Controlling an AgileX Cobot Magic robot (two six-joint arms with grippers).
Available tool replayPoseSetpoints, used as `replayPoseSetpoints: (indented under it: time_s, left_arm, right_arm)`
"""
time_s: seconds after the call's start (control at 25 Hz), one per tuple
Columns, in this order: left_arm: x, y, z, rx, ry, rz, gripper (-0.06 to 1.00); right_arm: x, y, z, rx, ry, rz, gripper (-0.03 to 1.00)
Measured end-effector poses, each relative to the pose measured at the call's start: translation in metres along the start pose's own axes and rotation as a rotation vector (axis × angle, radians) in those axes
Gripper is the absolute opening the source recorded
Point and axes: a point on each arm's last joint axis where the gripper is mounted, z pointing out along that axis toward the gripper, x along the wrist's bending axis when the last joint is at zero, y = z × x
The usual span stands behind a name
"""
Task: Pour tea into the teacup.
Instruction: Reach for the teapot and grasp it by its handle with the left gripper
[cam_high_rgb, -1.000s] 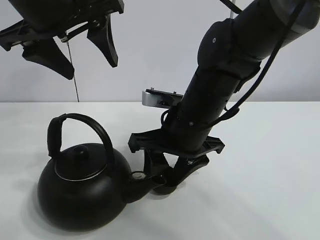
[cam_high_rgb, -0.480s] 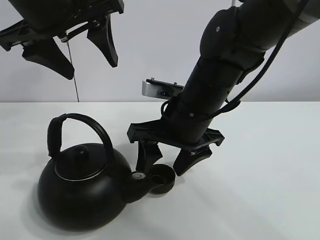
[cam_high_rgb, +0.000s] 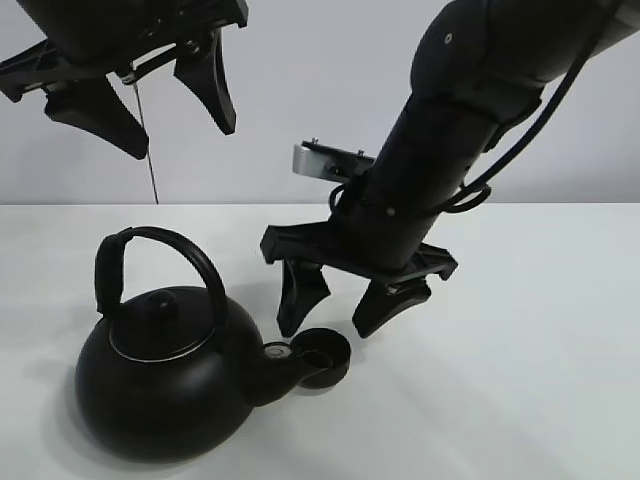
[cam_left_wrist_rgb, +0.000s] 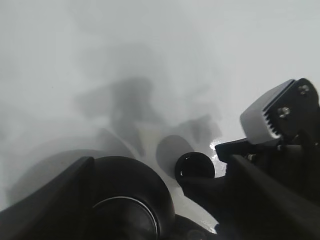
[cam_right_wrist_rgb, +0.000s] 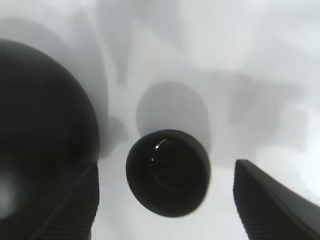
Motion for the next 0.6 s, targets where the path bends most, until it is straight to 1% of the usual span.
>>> replayPoseSetpoints:
  time_s: [0.16, 0.32, 0.6]
  left_arm:
    - [0.000, 0.000, 0.000, 0.000, 0.001, 0.001, 0.52]
    - [0.000, 0.000, 0.000, 0.000, 0.001, 0.001, 0.52]
    - [0.000, 0.000, 0.000, 0.000, 0.001, 0.001, 0.52]
  right_arm:
    - [-0.012, 0.002, -0.024, 0.006, 0.009, 0.041, 0.52]
    - [-0.019, -0.003, -0.047, 0.052, 0.025, 0.051, 0.52]
    - [-0.009, -0.012, -0.099, 0.038, 0.004, -0.039, 0.52]
